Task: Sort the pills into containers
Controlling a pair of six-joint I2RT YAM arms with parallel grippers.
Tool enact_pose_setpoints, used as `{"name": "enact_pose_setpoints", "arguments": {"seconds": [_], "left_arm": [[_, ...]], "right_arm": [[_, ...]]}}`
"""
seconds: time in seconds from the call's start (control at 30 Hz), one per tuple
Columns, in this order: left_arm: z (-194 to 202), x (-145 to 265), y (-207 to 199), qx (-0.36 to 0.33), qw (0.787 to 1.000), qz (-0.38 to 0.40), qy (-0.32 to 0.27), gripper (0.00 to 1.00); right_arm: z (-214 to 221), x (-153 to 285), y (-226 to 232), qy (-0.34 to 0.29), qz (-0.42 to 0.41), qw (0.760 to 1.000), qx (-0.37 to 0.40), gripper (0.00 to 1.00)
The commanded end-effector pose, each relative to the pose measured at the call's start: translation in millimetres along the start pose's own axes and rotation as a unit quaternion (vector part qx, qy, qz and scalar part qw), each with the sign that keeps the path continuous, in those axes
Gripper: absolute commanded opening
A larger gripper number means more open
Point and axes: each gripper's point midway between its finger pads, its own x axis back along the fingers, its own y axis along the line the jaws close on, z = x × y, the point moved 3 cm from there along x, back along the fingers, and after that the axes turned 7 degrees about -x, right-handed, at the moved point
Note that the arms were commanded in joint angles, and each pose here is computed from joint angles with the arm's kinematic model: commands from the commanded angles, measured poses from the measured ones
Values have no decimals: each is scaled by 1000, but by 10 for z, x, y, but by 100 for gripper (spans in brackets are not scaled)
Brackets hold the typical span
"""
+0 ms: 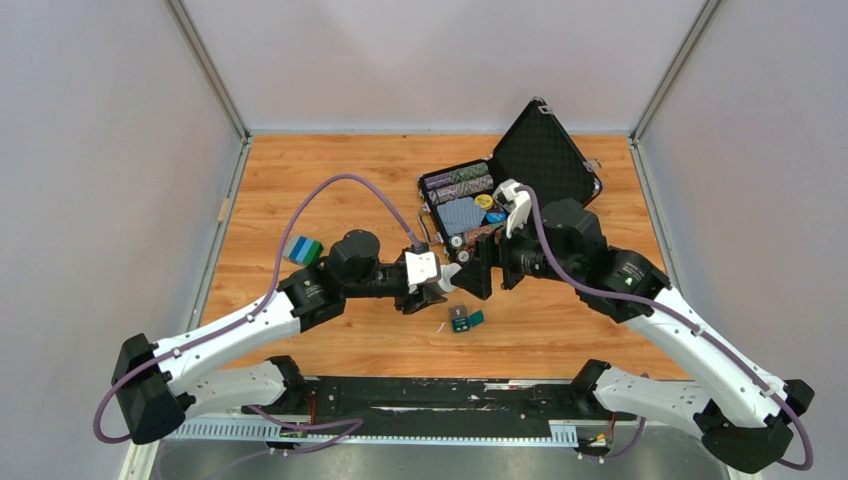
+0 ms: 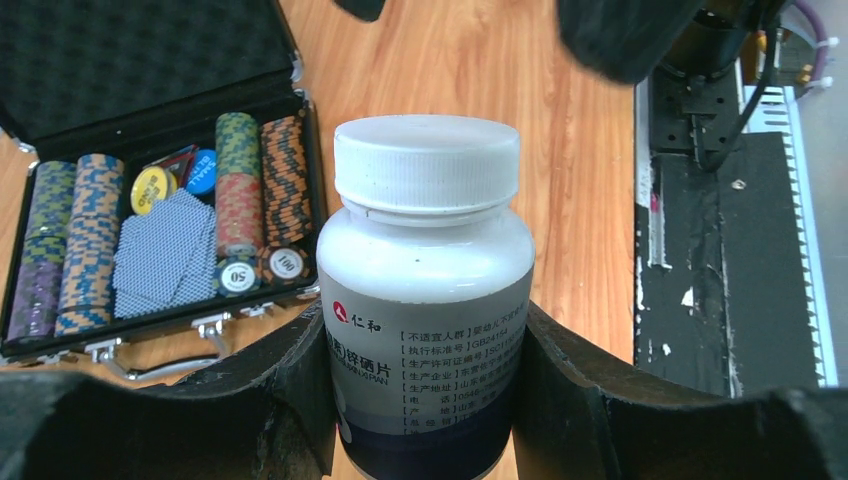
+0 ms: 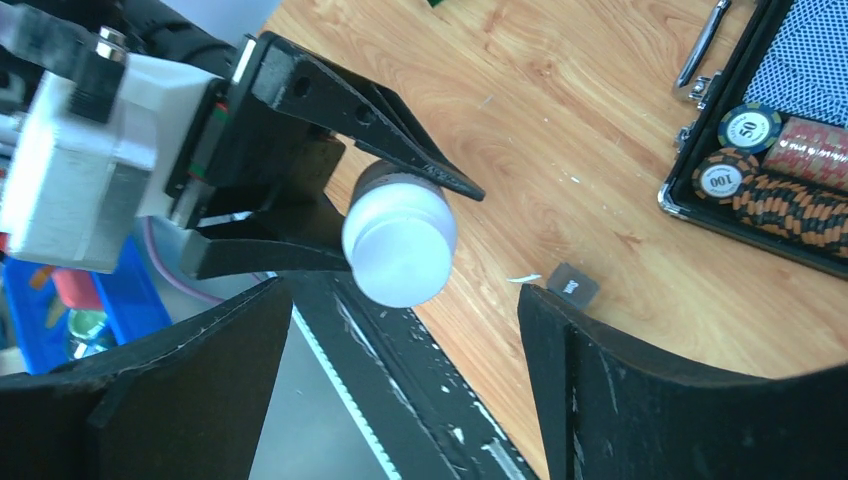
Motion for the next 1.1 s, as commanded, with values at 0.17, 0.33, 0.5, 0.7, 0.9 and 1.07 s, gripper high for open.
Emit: {"name": "enact_pose_setpoints", "arguments": {"seconds": [0.17,0.33,0.5,0.7,0.9,1.07], "left_arm": [[-327,79,-39,-24,998,27,-50,2],[-332,83,-1,-23,998,14,-50,2],[-345,85,22,-25,998,5,-54,2],[-340,75,27,-26,998,3,-57,2],[-285,67,192,-17,997,-56,-44,1],[-274,69,337,-14,994,-102,-39,1]], "right_arm": [[82,-89,-25,46,-29,994,91,84],[67,-177,-72,54,-11,996,77,84],[21,-244,-112,47,12,998,50,79],[-8,-335,-86,39,15,999,-4,50],[-24,-477,-17,51,19,990,-133,29],[-74,-657,-13,52,49,965,-253,20]]}}
